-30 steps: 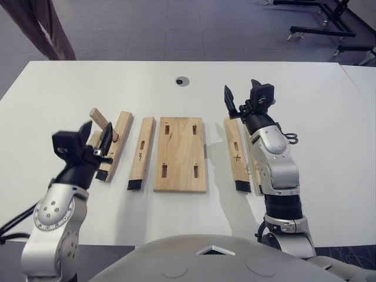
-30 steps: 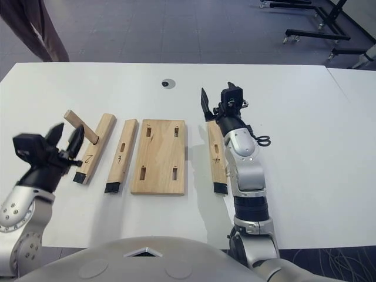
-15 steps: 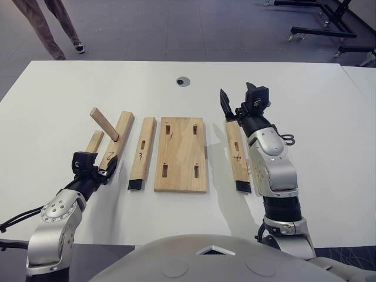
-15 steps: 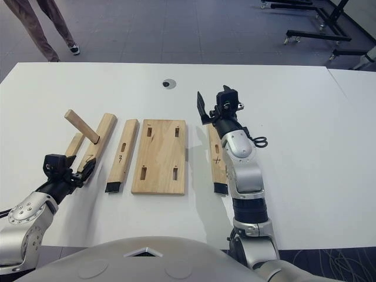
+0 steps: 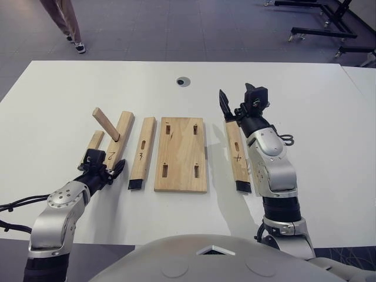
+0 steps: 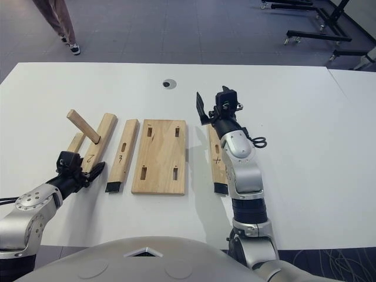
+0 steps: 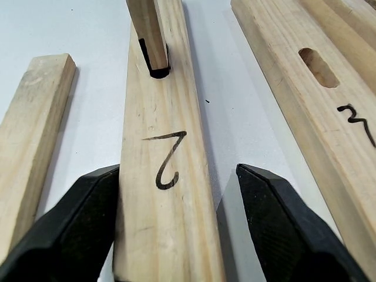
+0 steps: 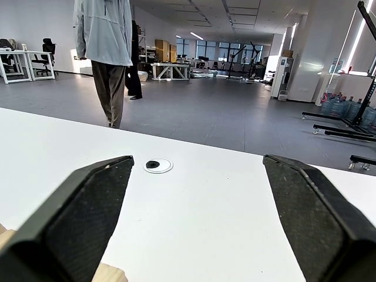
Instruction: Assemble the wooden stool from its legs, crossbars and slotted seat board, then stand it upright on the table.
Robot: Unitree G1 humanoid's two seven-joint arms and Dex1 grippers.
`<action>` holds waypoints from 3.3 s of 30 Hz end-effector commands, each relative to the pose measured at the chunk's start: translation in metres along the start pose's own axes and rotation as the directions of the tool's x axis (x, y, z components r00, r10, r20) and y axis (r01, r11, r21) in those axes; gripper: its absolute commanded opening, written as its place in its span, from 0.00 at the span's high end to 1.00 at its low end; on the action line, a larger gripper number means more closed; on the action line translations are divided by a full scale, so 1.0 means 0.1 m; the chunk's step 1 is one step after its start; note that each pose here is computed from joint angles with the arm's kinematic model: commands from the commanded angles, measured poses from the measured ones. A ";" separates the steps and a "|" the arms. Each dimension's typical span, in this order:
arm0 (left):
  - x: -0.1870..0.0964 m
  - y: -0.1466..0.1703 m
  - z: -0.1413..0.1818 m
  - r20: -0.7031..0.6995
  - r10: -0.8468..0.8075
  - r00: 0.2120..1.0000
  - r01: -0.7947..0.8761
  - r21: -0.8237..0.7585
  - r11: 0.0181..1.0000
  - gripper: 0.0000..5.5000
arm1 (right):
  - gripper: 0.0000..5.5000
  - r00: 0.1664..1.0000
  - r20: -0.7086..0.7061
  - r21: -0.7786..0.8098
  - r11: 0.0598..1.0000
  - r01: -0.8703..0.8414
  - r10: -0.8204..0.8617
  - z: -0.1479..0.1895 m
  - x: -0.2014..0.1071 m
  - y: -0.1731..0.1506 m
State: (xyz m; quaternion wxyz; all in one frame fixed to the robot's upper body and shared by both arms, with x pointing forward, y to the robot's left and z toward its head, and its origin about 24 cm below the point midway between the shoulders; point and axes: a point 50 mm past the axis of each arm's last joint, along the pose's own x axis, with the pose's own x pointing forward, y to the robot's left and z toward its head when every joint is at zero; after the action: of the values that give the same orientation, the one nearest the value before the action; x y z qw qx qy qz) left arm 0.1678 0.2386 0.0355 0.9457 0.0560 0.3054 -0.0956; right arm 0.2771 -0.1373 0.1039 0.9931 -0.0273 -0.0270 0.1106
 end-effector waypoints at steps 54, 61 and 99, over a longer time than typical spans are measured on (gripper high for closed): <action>0.16 -0.54 1.10 0.611 -0.723 0.322 0.923 -0.032 0.384 0.63 | 0.26 0.550 0.506 0.592 0.196 -0.781 0.664 0.66 -0.12 0.06; 0.13 -0.66 1.17 0.564 -0.791 0.239 0.953 0.022 0.303 0.63 | 0.26 0.589 0.471 0.668 0.170 -0.724 0.657 0.53 -0.05 0.28; 0.23 -0.55 1.08 0.442 -0.845 0.302 0.945 -0.022 0.326 0.52 | 0.63 0.556 0.638 0.579 0.144 -0.802 0.532 0.64 -0.08 0.26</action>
State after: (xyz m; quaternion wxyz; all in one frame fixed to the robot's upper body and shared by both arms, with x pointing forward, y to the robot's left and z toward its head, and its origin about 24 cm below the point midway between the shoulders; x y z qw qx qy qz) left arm 0.2276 0.1581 0.1089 0.7330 -0.2876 0.1127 -0.6061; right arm 0.2618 -0.1093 0.1567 0.7057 0.4622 -0.0631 0.5332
